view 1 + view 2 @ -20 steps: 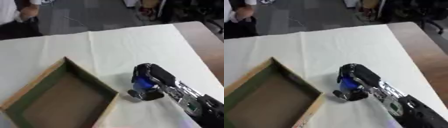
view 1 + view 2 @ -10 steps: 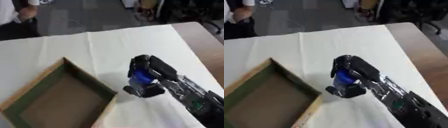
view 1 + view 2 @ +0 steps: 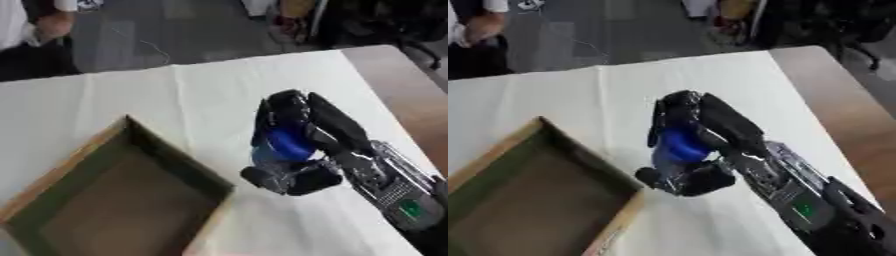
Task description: Pick up objects on the table and place them in the box.
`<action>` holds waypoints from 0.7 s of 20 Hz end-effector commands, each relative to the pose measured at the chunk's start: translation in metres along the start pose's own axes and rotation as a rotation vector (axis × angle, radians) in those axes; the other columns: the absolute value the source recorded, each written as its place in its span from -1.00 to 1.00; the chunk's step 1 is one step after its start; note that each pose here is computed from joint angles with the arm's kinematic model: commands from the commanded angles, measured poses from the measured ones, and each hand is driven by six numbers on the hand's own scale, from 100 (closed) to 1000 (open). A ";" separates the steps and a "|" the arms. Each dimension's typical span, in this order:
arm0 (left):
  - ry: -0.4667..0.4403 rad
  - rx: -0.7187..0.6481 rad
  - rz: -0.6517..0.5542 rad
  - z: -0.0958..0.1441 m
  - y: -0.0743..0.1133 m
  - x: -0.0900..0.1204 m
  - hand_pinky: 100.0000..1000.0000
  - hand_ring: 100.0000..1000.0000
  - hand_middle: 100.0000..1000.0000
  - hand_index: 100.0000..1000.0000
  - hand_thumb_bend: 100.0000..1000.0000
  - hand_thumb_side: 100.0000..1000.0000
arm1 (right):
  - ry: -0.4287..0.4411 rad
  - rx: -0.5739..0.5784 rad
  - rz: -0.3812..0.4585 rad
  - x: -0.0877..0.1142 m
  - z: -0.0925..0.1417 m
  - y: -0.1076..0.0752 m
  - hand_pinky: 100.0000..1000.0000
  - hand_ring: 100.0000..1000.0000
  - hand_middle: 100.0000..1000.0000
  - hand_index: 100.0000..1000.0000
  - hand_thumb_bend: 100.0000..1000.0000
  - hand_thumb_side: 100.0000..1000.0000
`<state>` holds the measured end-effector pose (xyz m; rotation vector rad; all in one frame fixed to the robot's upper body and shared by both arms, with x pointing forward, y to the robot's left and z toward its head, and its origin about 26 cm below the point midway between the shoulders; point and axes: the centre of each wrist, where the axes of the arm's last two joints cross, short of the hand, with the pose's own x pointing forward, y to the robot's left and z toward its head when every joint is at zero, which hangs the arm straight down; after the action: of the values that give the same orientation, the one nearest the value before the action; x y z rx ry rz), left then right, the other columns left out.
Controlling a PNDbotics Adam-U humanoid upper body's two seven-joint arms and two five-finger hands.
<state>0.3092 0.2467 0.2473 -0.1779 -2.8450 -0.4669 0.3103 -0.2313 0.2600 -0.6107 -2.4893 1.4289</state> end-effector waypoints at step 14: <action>-0.066 -0.010 0.028 -0.021 0.000 0.006 0.10 0.50 0.95 0.71 -1.00 0.56 | -0.207 0.013 -0.076 0.017 -0.032 -0.018 -1.00 -1.00 -1.00 -0.96 -0.39 -0.92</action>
<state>0.3107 0.2404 0.2605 -0.2281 -2.8773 -0.4668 0.3060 -0.2071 0.2826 -0.3701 -2.6048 1.5257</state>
